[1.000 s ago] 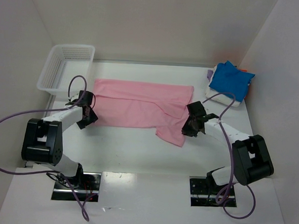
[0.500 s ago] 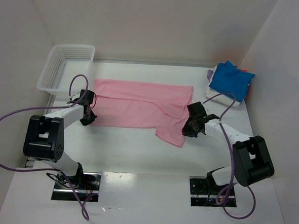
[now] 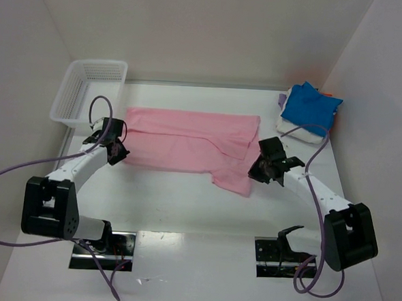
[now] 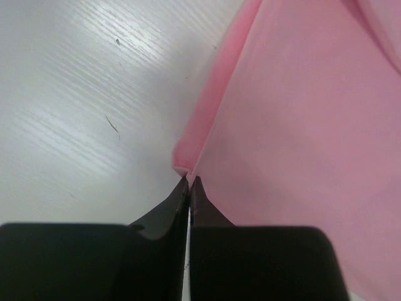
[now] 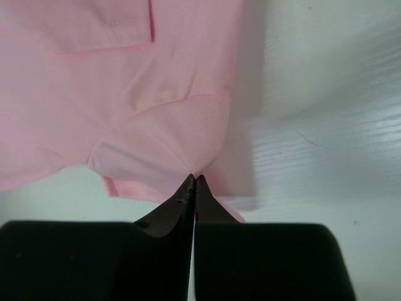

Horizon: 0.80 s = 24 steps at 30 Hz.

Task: Fold and stack the t-shirts
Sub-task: Grap the side of the flattened tshirt closest away from the robot with both arms

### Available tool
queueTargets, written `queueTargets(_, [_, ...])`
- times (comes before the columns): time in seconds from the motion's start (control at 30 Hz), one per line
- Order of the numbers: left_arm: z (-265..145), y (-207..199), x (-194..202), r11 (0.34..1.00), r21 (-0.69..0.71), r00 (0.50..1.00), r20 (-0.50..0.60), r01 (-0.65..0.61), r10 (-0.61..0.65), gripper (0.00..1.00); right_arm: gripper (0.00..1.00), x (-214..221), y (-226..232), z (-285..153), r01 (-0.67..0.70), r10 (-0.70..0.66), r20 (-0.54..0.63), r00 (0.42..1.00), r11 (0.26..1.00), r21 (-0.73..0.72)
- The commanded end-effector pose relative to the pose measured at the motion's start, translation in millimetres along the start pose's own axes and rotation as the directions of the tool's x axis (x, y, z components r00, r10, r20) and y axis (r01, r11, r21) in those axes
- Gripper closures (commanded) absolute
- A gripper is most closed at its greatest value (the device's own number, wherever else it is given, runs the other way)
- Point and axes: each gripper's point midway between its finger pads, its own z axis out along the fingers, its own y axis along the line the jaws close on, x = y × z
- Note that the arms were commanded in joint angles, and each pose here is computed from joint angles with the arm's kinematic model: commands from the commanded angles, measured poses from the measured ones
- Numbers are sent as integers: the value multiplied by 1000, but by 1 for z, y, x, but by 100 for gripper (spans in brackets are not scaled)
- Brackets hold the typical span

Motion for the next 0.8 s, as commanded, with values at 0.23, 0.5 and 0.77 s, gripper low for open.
queueTargets(0.23, [-41,-13,-30,995,99,996,84,-26,18,100,100,-25,4,-41,-51,53,107,993,998,-26])
queueTargets(0.5, [-42,-24,-64,996,80,984,176,-42,28,100,100,-68,23,-53,-67,81,194,978,995,-75])
queueTargets(0.77, [-16,-37,-93,998,38,975,219,-45,36,100,100,-117,37,-33,-55,74,243,967,995,-81])
